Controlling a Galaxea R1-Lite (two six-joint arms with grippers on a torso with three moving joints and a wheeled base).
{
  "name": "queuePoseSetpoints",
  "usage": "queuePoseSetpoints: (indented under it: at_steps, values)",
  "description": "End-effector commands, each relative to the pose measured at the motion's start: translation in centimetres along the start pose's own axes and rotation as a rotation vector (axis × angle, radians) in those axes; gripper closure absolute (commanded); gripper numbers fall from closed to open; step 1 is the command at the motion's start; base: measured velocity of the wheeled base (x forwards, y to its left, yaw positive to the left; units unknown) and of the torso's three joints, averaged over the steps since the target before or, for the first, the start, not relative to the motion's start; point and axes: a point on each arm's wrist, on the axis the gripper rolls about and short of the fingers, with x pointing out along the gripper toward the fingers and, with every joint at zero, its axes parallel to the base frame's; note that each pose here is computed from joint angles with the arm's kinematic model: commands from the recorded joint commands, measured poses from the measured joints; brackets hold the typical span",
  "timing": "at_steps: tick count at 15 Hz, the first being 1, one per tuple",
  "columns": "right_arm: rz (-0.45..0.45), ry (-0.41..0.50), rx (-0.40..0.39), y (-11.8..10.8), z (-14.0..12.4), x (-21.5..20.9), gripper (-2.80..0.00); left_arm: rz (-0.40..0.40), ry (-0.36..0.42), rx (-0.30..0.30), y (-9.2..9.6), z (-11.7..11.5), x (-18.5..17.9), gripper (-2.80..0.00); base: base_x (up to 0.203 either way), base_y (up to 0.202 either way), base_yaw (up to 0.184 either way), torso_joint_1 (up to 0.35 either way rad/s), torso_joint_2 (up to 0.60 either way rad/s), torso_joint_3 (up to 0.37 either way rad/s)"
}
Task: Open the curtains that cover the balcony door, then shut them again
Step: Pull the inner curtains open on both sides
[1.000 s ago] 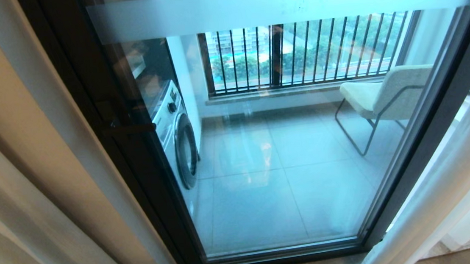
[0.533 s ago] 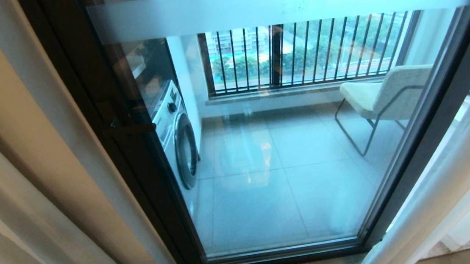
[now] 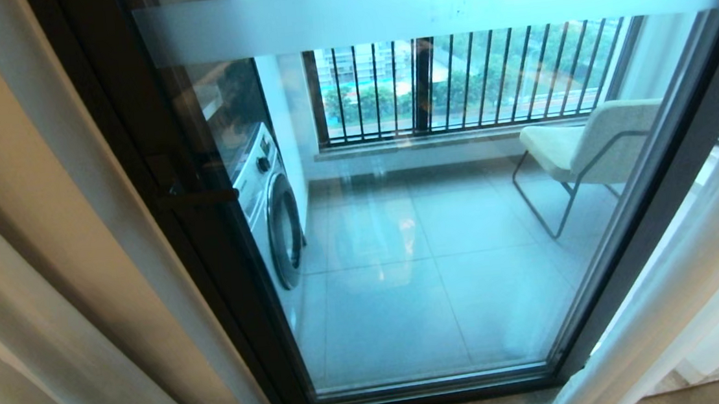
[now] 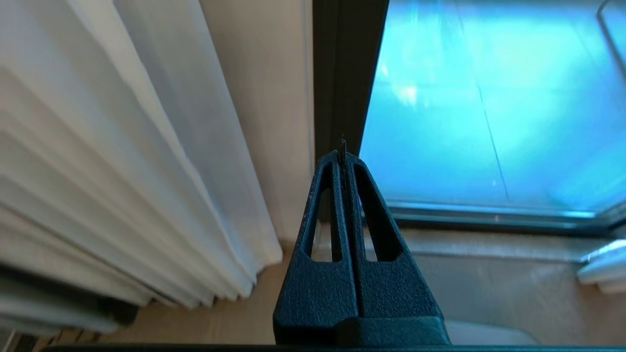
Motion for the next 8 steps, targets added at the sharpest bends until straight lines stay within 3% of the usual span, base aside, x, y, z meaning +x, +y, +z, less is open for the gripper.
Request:
queuePoseSetpoints:
  at_steps: [1,3,8]
  values:
    - [0.001,0.001,-0.001,0.0,0.0,0.0,0.00,-0.022,-0.030,0.003,0.1,-1.0,-0.9,0.00,0.000,0.000,0.000,0.000,0.00,0.000]
    - [0.001,0.001,-0.001,0.0,0.0,0.0,0.00,-0.067,-0.037,-0.008,0.1,-1.4,-1.2,0.00,0.000,0.000,0.000,0.000,0.00,0.000]
    - [0.002,0.001,0.000,0.0,0.0,0.0,0.00,-0.076,-0.174,-0.018,0.2,-1.8,-2.2,0.00,0.000,0.000,0.000,0.000,0.00,0.000]
